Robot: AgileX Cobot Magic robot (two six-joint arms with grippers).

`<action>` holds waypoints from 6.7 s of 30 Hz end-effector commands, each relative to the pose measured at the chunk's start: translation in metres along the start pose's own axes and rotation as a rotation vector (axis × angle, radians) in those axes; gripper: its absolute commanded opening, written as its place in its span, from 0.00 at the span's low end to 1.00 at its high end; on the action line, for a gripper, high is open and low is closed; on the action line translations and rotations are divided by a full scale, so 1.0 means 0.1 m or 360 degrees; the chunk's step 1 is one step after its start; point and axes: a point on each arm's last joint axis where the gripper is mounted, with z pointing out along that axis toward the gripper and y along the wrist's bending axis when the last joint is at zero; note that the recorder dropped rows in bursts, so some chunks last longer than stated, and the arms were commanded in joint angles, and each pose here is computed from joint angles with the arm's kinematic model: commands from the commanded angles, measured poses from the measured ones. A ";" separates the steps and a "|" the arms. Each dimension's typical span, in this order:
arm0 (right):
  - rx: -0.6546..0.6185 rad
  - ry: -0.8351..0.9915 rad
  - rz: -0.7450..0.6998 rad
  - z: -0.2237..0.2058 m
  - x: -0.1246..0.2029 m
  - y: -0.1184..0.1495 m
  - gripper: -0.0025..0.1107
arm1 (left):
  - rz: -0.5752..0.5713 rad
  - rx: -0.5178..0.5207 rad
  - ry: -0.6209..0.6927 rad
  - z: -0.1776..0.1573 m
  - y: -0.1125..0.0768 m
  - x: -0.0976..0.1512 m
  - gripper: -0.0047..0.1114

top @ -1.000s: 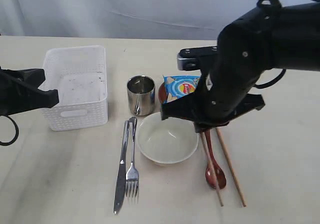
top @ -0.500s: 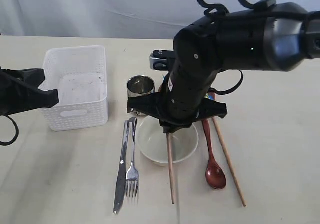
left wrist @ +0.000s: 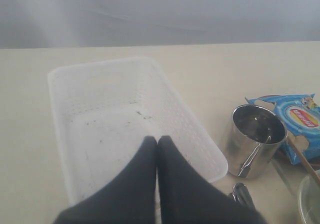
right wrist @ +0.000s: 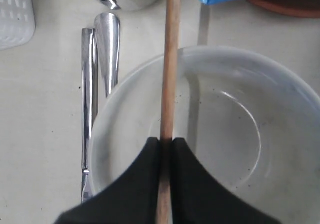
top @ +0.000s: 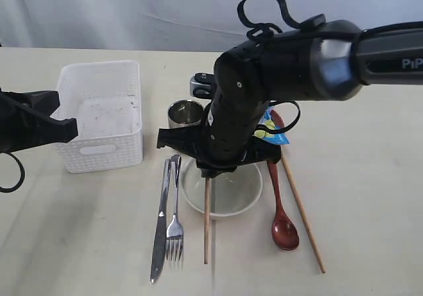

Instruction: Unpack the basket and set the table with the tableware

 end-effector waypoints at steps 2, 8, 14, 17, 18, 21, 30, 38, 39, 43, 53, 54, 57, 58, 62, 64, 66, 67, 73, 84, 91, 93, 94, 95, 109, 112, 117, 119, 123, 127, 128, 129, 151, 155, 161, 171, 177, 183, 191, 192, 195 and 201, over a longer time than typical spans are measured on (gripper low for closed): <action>-0.0004 -0.0014 -0.0004 0.01 -0.02 0.01 0.02 | -0.0030 -0.0011 -0.0004 -0.01 0.01 0.01 0.04; 0.0025 -0.0035 -0.0062 0.01 -0.03 -0.01 0.02 | -0.0030 -0.0011 -0.0004 -0.01 0.01 0.01 0.04; 0.0029 -0.0031 -0.0067 0.01 -0.03 -0.01 0.02 | -0.0030 -0.0011 -0.0004 -0.01 0.01 0.01 0.04; 0.0029 -0.0031 -0.0067 0.01 -0.03 -0.01 0.02 | -0.0030 -0.0011 -0.0004 -0.01 0.01 0.01 0.04; 0.0029 -0.0031 -0.0070 0.01 -0.03 -0.01 0.02 | -0.0030 -0.0011 -0.0004 -0.01 0.01 0.01 0.04; 0.0034 -0.0032 -0.0075 0.01 -0.03 -0.01 0.02 | -0.0030 -0.0011 -0.0004 -0.01 0.01 0.01 0.04; 0.0047 -0.0039 -0.0091 0.01 -0.04 -0.02 0.15 | -0.0030 -0.0011 -0.0004 -0.01 0.01 0.01 0.04; 0.0067 -0.0142 -0.0160 -0.29 -0.08 -0.05 0.43 | -0.0030 -0.0011 -0.0004 -0.01 0.01 0.01 0.04; 0.0130 -0.0191 -0.0220 -0.46 -0.09 -0.10 0.43 | -0.0030 -0.0011 -0.0004 -0.01 0.01 0.01 0.04; 0.0537 -0.0366 -0.0228 -1.03 -0.12 -0.43 0.43 | -0.0030 -0.0011 -0.0004 -0.01 0.01 0.01 0.04; 0.0254 -0.0036 -0.0082 -0.20 -0.11 -1.43 0.43 | -0.0030 -0.0011 -0.0004 -0.01 0.01 0.01 0.04; 0.0249 -0.0010 -0.0090 -0.13 -0.09 -1.44 0.43 | -0.0030 -0.0011 -0.0004 -0.01 0.01 0.01 0.04; 0.0256 0.0080 -0.0110 0.08 -0.06 -1.46 0.43 | -0.0030 -0.0011 -0.0004 -0.01 0.01 0.01 0.04; 0.0242 0.0087 -0.0119 0.11 -0.06 -1.45 0.43 | -0.0030 -0.0011 -0.0004 -0.01 0.01 0.01 0.04; 0.0224 0.0143 -0.0139 0.21 -0.03 -1.45 0.43 | -0.0030 -0.0011 -0.0004 -0.01 0.01 0.01 0.04; 0.0222 0.0157 -0.0134 0.24 -0.03 -1.45 0.43 | -0.0030 -0.0011 -0.0004 -0.01 0.01 0.01 0.04; 0.0225 0.0163 -0.0133 0.25 -0.02 -1.46 0.43 | -0.0030 -0.0011 -0.0004 -0.01 0.01 0.01 0.04; 0.0226 0.0167 -0.0133 0.26 -0.02 -1.46 0.43 | -0.0030 -0.0011 -0.0004 -0.01 0.01 0.01 0.04; 0.0227 0.0169 -0.0133 0.27 -0.02 -1.46 0.43 | -0.0030 -0.0011 -0.0004 -0.01 0.01 0.01 0.04; 0.0214 0.0133 -0.0135 0.30 -0.04 -1.45 0.24 | -0.0030 -0.0011 -0.0004 -0.01 0.01 0.01 0.04; 0.0215 0.0136 -0.0135 0.29 -0.04 -1.45 0.24 | -0.0030 -0.0011 -0.0004 -0.01 0.01 0.01 0.04; 0.0215 0.0136 -0.0135 0.29 -0.04 -1.45 0.24 | -0.0030 -0.0011 -0.0004 -0.01 0.01 0.01 0.04; 0.0215 0.0137 -0.0135 0.30 -0.04 -1.46 0.24 | -0.0030 -0.0011 -0.0004 -0.01 0.01 0.01 0.04; 0.0218 0.0145 -0.0134 0.31 -0.04 -1.46 0.24 | -0.0030 -0.0011 -0.0004 -0.01 0.01 0.01 0.04; 0.0247 0.0207 -0.0061 0.44 -0.01 -1.48 0.22 | -0.0030 -0.0011 -0.0004 -0.01 0.01 0.01 0.04; 0.0248 0.0207 -0.0056 0.44 -0.01 -1.48 0.11 | -0.0030 -0.0011 -0.0004 -0.01 0.01 0.01 0.04; 0.0262 0.0236 -0.0025 0.43 0.01 -1.49 0.02 | -0.0030 -0.0011 -0.0004 -0.01 0.01 0.01 0.04; 0.0276 0.0270 -0.0024 0.40 0.03 -1.49 0.02 | -0.0030 -0.0011 -0.0004 -0.01 0.01 0.01 0.04; 0.0320 0.0226 -0.0089 0.17 0.01 -1.50 0.02 | -0.0030 -0.0011 -0.0004 -0.01 0.01 0.01 0.04; 0.0280 0.0058 -0.0050 -0.19 -0.04 -1.46 0.02 | -0.0030 -0.0011 -0.0004 -0.01 0.01 0.01 0.04; 0.0263 0.0013 -0.0042 -0.29 -0.05 -1.44 0.02 | -0.0030 -0.0011 -0.0004 -0.01 0.01 0.01 0.04; 0.0246 -0.0018 -0.0032 -0.39 -0.05 -1.43 0.02 | -0.0030 -0.0011 -0.0004 -0.01 0.01 0.01 0.04; -0.0095 -0.0114 -0.0165 -0.28 -0.10 -0.17 0.02 | -0.0030 -0.0011 -0.0004 -0.01 0.01 0.01 0.04; -0.0057 -0.0062 -0.0165 -0.17 -0.08 -0.19 0.02 | -0.0030 -0.0011 -0.0004 -0.01 0.01 0.01 0.04; -0.0022 -0.0053 -0.0110 -0.12 -0.08 -0.21 0.02 | -0.0030 -0.0011 0.0000 -0.01 0.01 0.01 0.04; 0.0081 -0.0011 -0.0148 -0.09 -0.07 -0.26 0.02 | -0.0030 -0.0011 0.0000 -0.01 0.01 0.01 0.04; 0.0083 -0.0007 -0.0148 -0.08 -0.06 -0.26 0.02 | -0.0030 -0.0011 0.0000 -0.01 0.01 0.01 0.04; 0.0086 -0.0010 -0.0157 -0.08 -0.07 -0.27 0.02 | -0.0030 -0.0011 0.0000 -0.01 0.01 0.01 0.04; 0.0091 -0.0022 -0.0170 -0.08 -0.07 -0.27 0.20 | -0.0030 -0.0011 0.0000 -0.01 0.01 0.01 0.04; 0.0093 -0.0020 -0.0170 -0.08 -0.07 -0.27 0.28 | -0.0030 -0.0011 0.0000 -0.01 0.01 0.01 0.04; 0.0095 -0.0025 -0.0171 -0.08 -0.07 -0.27 0.45 | -0.0030 -0.0011 0.0000 -0.01 0.01 0.01 0.04; 0.0066 -0.0060 -0.0169 -0.10 -0.09 -0.25 0.48 | -0.0030 -0.0011 0.0000 -0.01 0.01 0.01 0.04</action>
